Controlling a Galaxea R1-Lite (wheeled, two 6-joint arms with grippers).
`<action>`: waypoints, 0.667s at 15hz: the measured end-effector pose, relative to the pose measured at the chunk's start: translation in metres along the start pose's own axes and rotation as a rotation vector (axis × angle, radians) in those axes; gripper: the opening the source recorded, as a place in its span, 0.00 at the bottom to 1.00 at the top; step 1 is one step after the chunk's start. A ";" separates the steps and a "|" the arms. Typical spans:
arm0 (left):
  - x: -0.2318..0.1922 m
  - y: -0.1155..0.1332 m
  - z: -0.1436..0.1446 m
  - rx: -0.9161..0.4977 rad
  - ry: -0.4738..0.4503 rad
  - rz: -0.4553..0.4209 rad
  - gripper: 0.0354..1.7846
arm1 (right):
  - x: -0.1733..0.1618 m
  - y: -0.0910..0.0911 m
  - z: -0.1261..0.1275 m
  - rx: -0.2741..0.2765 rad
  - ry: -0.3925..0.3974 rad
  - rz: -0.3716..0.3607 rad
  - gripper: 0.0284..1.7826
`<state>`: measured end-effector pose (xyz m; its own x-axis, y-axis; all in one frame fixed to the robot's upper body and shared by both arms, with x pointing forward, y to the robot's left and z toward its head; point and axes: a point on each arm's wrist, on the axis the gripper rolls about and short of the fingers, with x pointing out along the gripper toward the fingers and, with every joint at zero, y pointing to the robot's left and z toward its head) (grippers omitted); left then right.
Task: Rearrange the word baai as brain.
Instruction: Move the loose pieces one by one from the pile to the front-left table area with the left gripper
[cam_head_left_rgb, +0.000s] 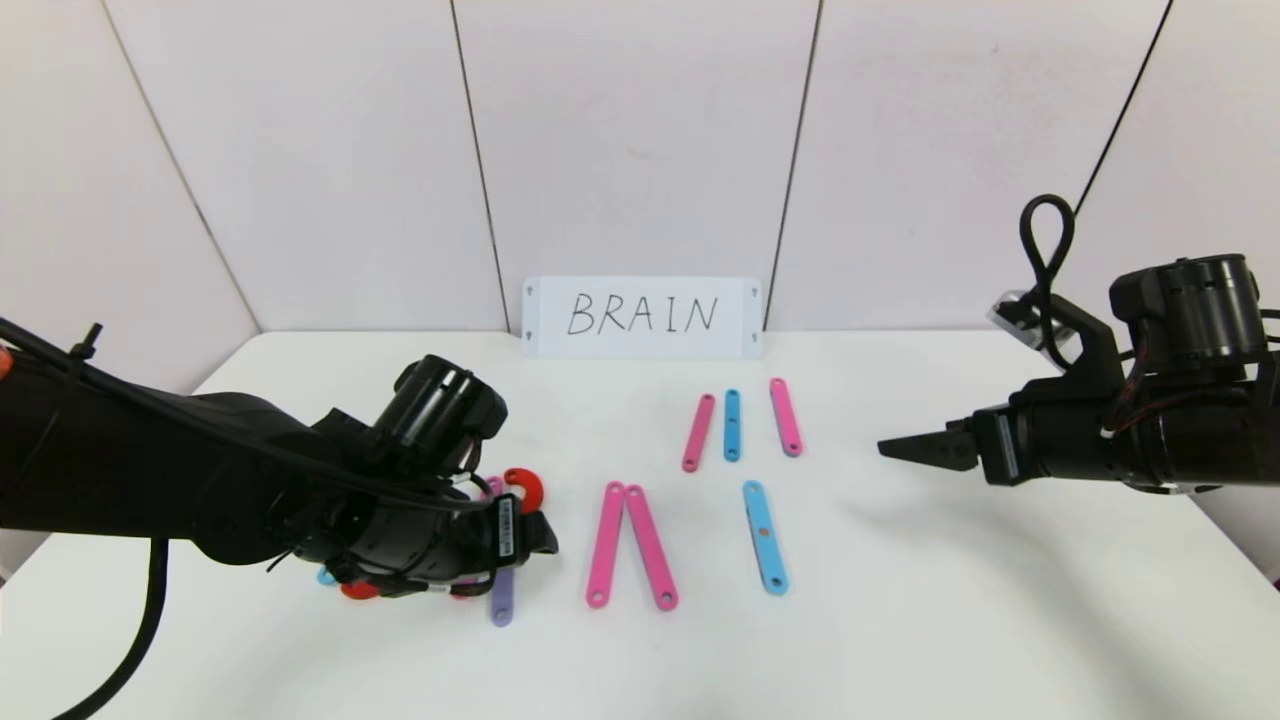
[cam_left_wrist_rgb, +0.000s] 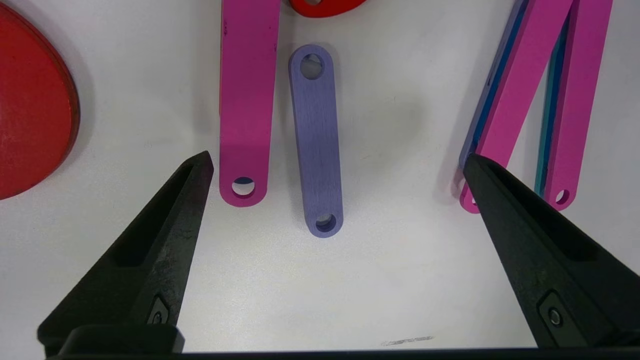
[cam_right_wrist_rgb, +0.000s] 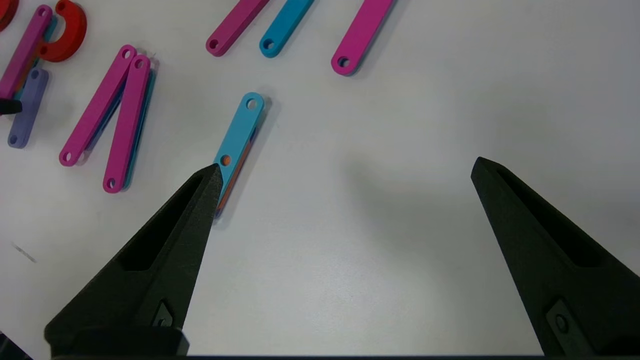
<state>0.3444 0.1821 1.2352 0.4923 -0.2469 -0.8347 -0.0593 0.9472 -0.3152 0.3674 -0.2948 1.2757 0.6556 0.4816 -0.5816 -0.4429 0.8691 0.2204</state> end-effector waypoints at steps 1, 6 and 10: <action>-0.001 0.000 0.000 0.002 -0.010 0.008 0.98 | 0.000 0.000 0.000 0.001 0.000 0.000 0.98; -0.002 0.002 0.004 0.001 -0.076 0.071 0.98 | 0.000 0.000 0.000 0.000 0.001 0.000 0.98; -0.001 0.006 0.007 0.042 -0.158 0.191 0.98 | 0.001 0.001 -0.001 -0.001 0.004 0.003 0.98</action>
<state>0.3498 0.1895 1.2373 0.6057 -0.0307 -0.7951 -0.1301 0.9820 -0.1371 0.3668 -0.2938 1.2748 0.6517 0.4838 -0.5841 -0.4454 0.8675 0.2216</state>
